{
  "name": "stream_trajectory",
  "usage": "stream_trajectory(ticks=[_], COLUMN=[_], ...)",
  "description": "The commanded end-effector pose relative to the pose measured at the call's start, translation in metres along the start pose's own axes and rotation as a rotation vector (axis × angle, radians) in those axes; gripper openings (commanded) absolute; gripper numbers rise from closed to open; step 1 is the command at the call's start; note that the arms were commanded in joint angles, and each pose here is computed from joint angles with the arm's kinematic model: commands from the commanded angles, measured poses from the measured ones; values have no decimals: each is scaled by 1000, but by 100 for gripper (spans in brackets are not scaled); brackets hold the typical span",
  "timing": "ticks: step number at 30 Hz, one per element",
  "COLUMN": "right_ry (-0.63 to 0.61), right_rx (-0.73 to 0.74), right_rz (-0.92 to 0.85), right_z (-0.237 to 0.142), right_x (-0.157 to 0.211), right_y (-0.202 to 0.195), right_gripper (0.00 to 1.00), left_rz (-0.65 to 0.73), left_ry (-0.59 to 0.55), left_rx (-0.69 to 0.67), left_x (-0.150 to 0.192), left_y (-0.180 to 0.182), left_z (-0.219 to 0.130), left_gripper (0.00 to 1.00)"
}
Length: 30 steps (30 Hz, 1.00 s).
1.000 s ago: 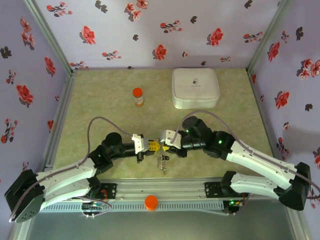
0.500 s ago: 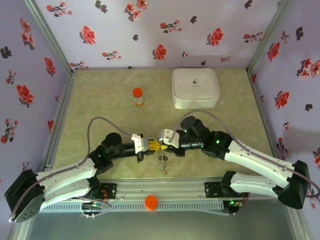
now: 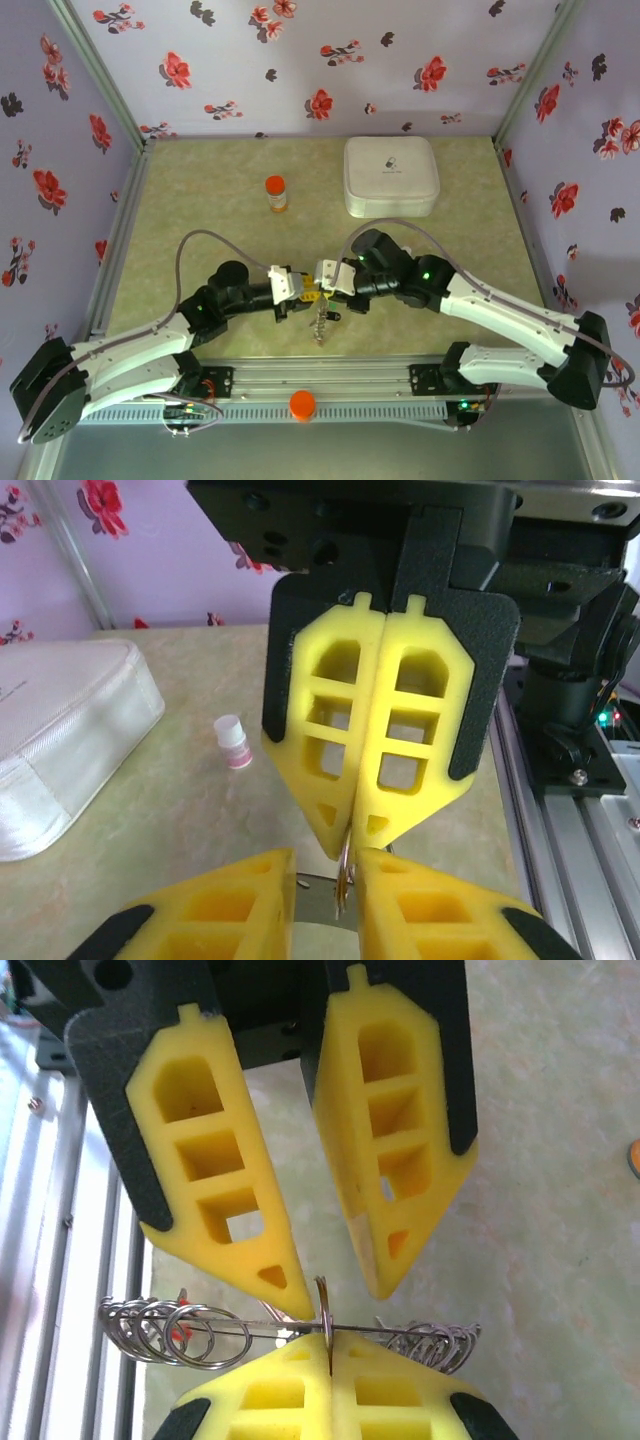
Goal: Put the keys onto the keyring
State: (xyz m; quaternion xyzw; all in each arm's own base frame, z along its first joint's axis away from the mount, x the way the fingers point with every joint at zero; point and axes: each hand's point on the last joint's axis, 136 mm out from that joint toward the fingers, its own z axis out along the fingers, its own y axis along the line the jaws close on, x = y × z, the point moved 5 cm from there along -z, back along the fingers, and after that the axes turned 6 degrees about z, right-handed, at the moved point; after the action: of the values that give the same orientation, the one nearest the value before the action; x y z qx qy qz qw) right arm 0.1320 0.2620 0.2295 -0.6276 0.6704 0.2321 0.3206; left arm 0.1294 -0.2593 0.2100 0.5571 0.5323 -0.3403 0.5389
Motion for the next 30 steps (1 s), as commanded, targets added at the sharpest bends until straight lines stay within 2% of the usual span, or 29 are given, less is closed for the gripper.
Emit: stream_trajectory(ticks=[1,5,12,13,15,18,19,24,30], right_ry=[21,13,-22,-43,-113,-238,-257,-269,-389], right_rx=[25,17,21,28,49,68,78,117,241], right_rz=[-66,-82,-80,-75,-36,43,52,88,104], right_z=[-5,-4,-5,-6,-12,-23,-26,-29,-44], right_x=[-10,-15,-20,-21,-26,-27,-25,-12,-10], right_y=[-5,-5,-4,-4,-7,-13,-13,-14,-21], right_gripper=[0,0,0,0,8,26,28,30,33], left_rz=[34,54,69,75,94,126,134,138,107], left_ry=[63,75,100,98,84,30,11,-71,-165], left_rx=[18,38,65,66,60,23,7,-79,-159], left_x=[1,-1,-1,-2,-3,-8,-10,-15,-20], left_y=[2,2,0,0,0,2,4,11,16], left_z=[5,8,9,8,6,4,3,1,-5], left_gripper=[20,18,0,0,0,0,0,0,0])
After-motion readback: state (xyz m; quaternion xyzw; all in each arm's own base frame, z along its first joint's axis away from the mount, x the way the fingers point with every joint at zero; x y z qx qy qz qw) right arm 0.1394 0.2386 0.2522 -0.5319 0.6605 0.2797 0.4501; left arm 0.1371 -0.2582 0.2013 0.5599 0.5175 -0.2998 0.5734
